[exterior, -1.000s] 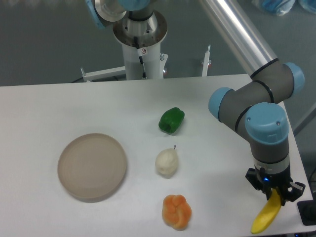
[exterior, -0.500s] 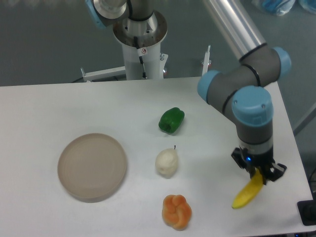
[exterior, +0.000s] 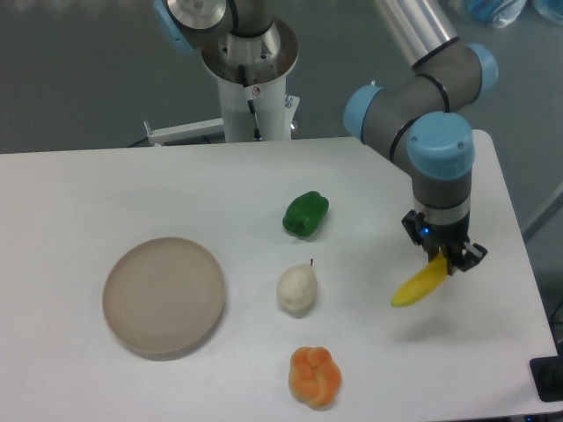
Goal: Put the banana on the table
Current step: 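Carry the banana up and toward the green pepper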
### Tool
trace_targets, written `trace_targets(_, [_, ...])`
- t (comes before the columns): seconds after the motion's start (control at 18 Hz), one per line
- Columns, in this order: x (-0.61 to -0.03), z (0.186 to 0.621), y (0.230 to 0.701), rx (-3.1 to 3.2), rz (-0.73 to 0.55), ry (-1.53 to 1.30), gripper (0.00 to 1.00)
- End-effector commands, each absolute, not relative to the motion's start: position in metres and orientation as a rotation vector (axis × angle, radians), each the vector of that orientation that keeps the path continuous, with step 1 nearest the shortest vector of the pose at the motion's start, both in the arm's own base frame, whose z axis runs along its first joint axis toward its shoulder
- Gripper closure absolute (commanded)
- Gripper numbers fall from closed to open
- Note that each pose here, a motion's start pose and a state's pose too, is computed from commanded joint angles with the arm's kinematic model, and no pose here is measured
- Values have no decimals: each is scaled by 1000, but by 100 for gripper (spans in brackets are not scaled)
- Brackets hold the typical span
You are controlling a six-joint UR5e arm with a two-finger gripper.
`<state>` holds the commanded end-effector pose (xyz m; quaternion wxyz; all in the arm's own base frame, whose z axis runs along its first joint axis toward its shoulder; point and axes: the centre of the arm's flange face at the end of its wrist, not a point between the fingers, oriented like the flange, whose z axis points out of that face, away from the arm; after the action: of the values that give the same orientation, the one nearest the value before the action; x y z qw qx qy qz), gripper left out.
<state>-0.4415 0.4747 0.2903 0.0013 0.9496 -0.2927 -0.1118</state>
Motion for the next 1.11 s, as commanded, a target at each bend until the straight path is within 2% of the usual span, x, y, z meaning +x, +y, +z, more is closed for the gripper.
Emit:
trace_targets(0.11, [-449, 279, 444, 3040, -270, -987, 66])
trace_targets(0.28, [-455, 263, 422, 3104, -203, -1004, 66])
trace_targets(0.44, [-447, 254, 422, 3116, -184, -986, 66])
trace_targets(0.67, [-428, 247, 433, 3202, -163, -708, 66])
trace_targets(1.11, [-415, 216, 449, 3190, -153, -716, 66])
